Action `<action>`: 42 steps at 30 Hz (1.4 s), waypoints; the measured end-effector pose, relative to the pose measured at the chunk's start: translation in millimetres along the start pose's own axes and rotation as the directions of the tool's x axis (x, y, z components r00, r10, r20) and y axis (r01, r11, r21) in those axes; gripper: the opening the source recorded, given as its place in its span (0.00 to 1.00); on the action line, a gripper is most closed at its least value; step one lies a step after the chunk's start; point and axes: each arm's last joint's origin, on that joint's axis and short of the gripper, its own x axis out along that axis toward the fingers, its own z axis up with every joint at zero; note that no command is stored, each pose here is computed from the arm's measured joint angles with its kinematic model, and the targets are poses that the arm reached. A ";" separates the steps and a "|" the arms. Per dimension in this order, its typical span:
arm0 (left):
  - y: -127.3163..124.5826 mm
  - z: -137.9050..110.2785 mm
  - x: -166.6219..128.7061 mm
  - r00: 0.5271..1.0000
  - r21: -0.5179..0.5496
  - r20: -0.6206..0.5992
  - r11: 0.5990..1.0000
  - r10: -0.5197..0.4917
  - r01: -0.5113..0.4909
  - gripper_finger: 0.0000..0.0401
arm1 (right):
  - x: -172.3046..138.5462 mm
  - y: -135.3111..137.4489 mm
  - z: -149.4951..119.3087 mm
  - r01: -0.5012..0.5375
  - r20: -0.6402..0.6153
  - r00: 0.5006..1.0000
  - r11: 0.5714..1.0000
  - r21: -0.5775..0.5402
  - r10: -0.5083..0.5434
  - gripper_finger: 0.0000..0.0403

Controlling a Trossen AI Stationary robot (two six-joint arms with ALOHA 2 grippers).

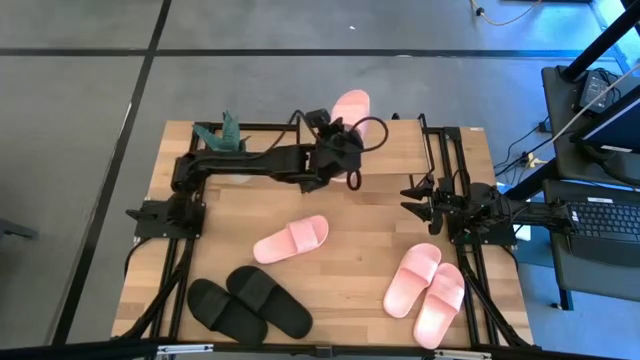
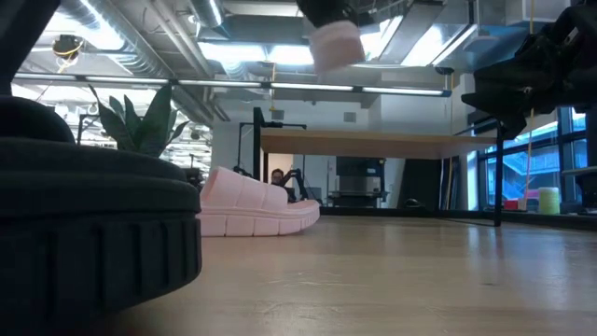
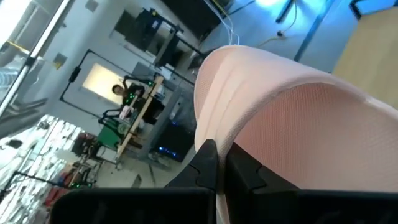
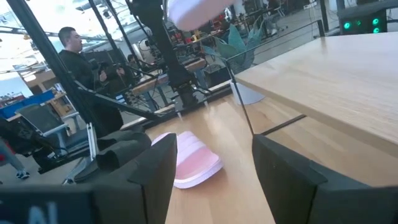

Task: Pick and place slides into the shelf
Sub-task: Put the pink slipper on the shelf

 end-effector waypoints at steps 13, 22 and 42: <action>-17.9 -23.9 59.4 0.991 -0.026 -0.126 0.999 -0.048 0.045 0.00 | 0.0 0.1 0.2 0.000 0.001 1.000 0.998 0.055 0.000 0.52; -31.5 -41.8 81.2 0.972 -0.022 -0.215 0.996 -0.091 0.088 0.00 | 0.0 0.0 0.2 0.003 0.002 1.000 0.999 0.053 -0.003 0.52; -58.9 -50.7 94.9 0.957 -0.037 -0.244 0.987 -0.159 0.154 0.04 | 0.0 0.0 0.1 0.003 0.002 1.000 0.999 0.048 -0.003 0.52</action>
